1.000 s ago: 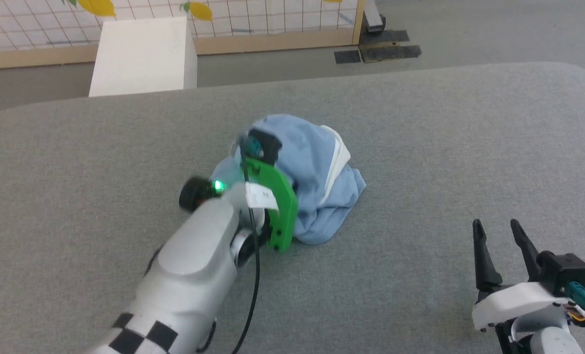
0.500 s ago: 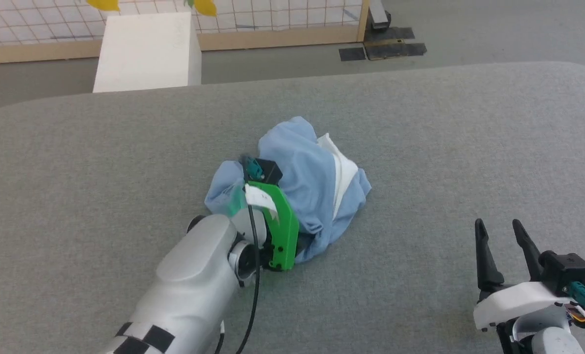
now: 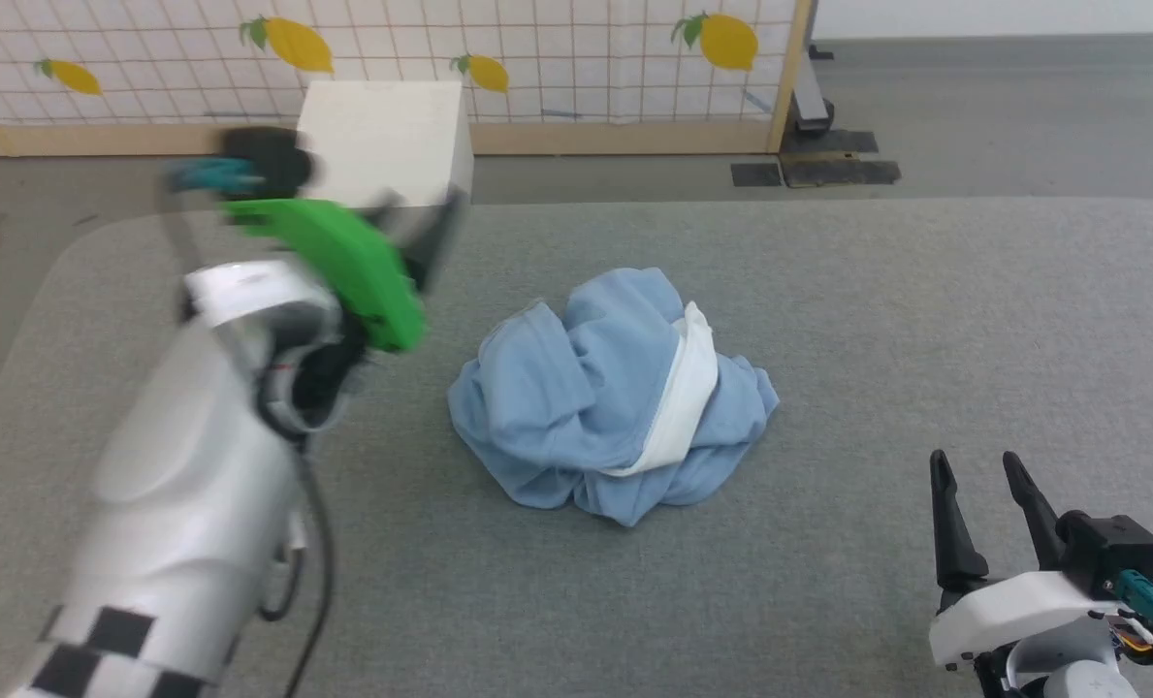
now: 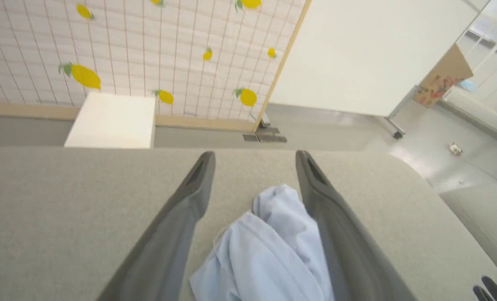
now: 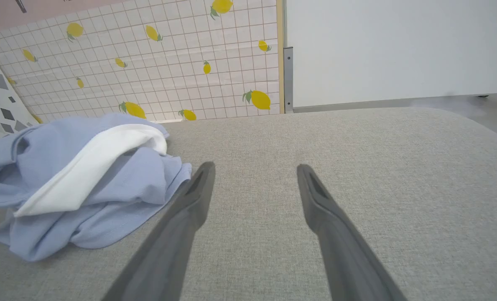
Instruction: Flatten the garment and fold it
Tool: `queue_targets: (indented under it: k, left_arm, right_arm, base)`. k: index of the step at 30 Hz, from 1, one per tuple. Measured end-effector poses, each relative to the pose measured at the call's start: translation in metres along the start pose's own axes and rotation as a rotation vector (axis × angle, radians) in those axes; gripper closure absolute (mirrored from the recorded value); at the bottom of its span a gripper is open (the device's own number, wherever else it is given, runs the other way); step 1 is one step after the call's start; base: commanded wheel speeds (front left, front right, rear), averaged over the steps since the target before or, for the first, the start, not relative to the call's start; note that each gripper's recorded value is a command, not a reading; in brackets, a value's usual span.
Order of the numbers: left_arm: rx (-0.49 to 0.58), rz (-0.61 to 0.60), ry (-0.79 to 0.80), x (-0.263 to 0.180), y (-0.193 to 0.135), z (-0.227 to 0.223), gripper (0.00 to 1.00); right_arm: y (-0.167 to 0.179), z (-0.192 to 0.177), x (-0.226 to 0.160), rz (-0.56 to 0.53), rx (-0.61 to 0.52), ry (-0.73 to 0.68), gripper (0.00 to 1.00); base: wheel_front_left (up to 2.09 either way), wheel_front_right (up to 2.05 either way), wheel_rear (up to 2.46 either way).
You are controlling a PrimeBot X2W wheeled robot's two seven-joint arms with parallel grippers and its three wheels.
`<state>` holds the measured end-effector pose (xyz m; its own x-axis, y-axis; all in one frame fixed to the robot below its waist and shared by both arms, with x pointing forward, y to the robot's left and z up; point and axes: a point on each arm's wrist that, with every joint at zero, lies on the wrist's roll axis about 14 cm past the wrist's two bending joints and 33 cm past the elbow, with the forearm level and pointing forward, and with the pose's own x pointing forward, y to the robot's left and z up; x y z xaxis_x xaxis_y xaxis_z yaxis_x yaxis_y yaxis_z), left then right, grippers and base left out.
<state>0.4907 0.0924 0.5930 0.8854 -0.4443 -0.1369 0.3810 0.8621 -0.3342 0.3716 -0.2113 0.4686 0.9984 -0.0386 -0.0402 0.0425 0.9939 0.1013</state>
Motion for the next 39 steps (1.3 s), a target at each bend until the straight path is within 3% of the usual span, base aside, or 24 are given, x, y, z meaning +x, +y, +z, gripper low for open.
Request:
queue_targets:
  k: [4, 7, 13, 21, 32, 39]
  left_arm:
    - [0.069, 0.116, -0.292, -0.030, 0.036, 0.045, 0.00]
    - [0.120, 0.197, -0.408, -0.051, 0.058, 0.045, 0.00]
    - [0.179, 0.303, -0.370, -0.079, 0.086, -0.007, 0.00]
    - [0.104, 0.345, -0.245, -0.099, 0.092, -0.075, 0.00]
    - [0.105, 0.357, -0.260, -0.104, 0.088, -0.079, 0.00]
    - [0.114, 0.357, -0.231, -0.101, 0.089, -0.086, 0.00]
  right_arm:
    - [0.005, 0.003, 0.003, 0.013, 0.000, -0.010, 0.00]
    - [0.005, 0.004, 0.004, 0.015, 0.000, -0.011, 0.00]
    - [0.002, 0.004, 0.004, 0.007, -0.001, -0.013, 0.00]
    - [0.001, 0.003, 0.004, 0.003, -0.002, -0.010, 0.00]
    - [0.005, 0.000, 0.005, 0.017, -0.012, -0.001, 0.00]
    - [0.028, -0.009, 0.023, 0.087, -0.038, 0.072, 0.00]
  base:
    - [0.00, 0.00, 0.00]
    - [0.00, 0.00, 0.00]
    - [0.00, 0.00, 0.00]
    - [0.00, 0.00, 0.00]
    - [0.00, 0.00, 0.00]
    - [0.00, 0.00, 0.00]
